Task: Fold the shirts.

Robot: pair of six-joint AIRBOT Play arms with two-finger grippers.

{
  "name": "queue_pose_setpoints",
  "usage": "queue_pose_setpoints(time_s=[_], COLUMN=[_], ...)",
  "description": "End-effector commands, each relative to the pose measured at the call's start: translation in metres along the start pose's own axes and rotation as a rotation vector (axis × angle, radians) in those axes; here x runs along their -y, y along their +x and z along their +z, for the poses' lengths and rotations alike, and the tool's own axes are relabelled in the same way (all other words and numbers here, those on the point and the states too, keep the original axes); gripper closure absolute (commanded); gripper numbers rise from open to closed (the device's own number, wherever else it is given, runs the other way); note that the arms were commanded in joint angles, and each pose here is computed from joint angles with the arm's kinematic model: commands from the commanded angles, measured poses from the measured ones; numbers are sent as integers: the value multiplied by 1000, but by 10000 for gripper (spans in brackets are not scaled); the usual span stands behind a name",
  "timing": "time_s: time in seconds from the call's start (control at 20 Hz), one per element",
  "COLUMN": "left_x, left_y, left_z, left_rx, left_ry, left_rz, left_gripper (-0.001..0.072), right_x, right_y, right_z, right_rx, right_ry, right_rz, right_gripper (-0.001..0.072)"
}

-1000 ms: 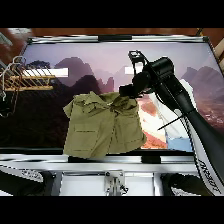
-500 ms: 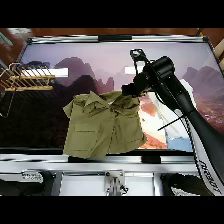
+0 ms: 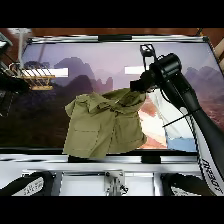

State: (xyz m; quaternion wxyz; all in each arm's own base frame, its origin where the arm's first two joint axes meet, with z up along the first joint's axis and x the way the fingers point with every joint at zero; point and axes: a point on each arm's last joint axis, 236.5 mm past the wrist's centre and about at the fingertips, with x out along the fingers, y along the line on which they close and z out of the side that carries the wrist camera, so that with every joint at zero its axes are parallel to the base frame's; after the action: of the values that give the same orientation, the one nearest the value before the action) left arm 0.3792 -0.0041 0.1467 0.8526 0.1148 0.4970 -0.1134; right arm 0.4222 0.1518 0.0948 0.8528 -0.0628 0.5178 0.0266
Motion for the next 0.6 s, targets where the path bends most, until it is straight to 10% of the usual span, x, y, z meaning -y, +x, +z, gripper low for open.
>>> queue_pose_setpoints(time_s=[0.0, 0.55], left_x=[63, 156], left_y=[-24, -73], left_z=[-51, -130], left_rx=[-116, -155], left_ry=[290, 705], left_rz=[89, 15], left_gripper=[679, 679], right_x=[27, 60], right_y=[4, 9], right_z=[5, 20], right_rx=[-3, 38], right_ry=[54, 20], right_rz=[-18, -37], right_gripper=[635, 634])
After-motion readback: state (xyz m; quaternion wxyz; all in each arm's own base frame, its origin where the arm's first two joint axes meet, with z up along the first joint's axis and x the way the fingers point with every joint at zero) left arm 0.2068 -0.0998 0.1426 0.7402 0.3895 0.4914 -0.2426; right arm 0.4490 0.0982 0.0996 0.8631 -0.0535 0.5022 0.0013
